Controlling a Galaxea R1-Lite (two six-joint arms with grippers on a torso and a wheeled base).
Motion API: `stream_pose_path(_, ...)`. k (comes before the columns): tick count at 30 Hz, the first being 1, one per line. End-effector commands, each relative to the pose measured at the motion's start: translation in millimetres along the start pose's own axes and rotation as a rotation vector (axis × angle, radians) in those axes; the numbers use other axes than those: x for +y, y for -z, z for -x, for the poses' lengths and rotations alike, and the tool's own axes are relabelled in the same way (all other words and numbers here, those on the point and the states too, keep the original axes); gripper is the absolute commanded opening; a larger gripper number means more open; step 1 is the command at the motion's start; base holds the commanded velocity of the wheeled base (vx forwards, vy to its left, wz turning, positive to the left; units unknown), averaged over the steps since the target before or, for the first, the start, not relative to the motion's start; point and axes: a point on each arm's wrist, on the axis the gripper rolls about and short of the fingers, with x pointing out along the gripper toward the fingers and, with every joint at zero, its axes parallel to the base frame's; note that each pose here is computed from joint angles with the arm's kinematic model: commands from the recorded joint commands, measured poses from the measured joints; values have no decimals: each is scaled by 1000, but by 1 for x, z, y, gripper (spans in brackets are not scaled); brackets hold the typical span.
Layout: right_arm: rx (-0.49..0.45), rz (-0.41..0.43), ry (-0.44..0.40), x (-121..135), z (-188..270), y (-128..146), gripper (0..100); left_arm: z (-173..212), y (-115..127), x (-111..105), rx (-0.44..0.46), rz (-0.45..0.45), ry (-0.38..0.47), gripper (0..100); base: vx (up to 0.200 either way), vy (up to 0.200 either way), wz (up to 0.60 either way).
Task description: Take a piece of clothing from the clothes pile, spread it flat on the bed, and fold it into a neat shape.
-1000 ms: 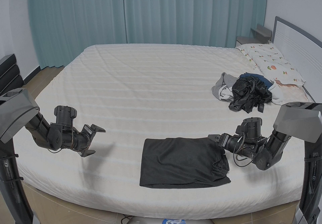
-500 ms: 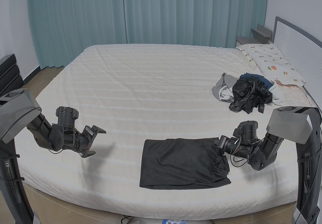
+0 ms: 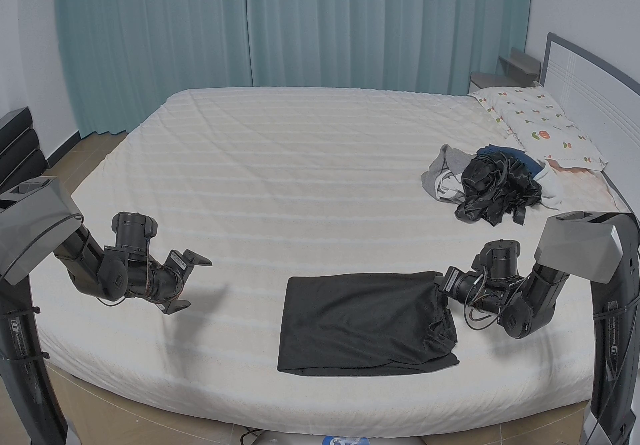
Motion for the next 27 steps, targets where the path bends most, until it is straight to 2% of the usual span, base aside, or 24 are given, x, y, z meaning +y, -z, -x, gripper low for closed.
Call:
stream_pose_path(1, -4, -1, 2, 0, 0, -1, 100, 0, 0, 0, 1, 1, -1, 100, 0, 0, 0)
stream_pose_path(5, -52, -2, -10, 6, 10, -18, 100, 0, 0, 0, 1, 1, -1, 100, 0, 0, 0)
stream_pose_path(9, -54, -1, -19, 15, 34, -23, 100, 0, 0, 0, 1, 1, -1, 100, 0, 0, 0)
stream_pose_path(15, 33, 0, -13, 20, 75, -4, 100, 0, 0, 0, 1, 0, -1, 100, 0, 0, 0)
stream_pose_path(16, 86, 1, -26, 21, 88, 7, 100, 0, 0, 0, 1, 0, -1, 100, 0, 0, 0)
stream_pose_path(18, 123, 0, -46, 19, 100, 16, 100, 0, 0, 0, 1, 0, -1, 100, 0, 0, 0)
stream_pose_path(22, 171, 3, -97, 15, 110, 30, 100, 0, 0, 1, 2, 0, -2, 100, 0, 0, 0)
stream_pose_path(27, 203, 8, -107, 10, 105, 42, 100, 0, 0, 0, 1, 0, -1, 100, 0, 0, 0)
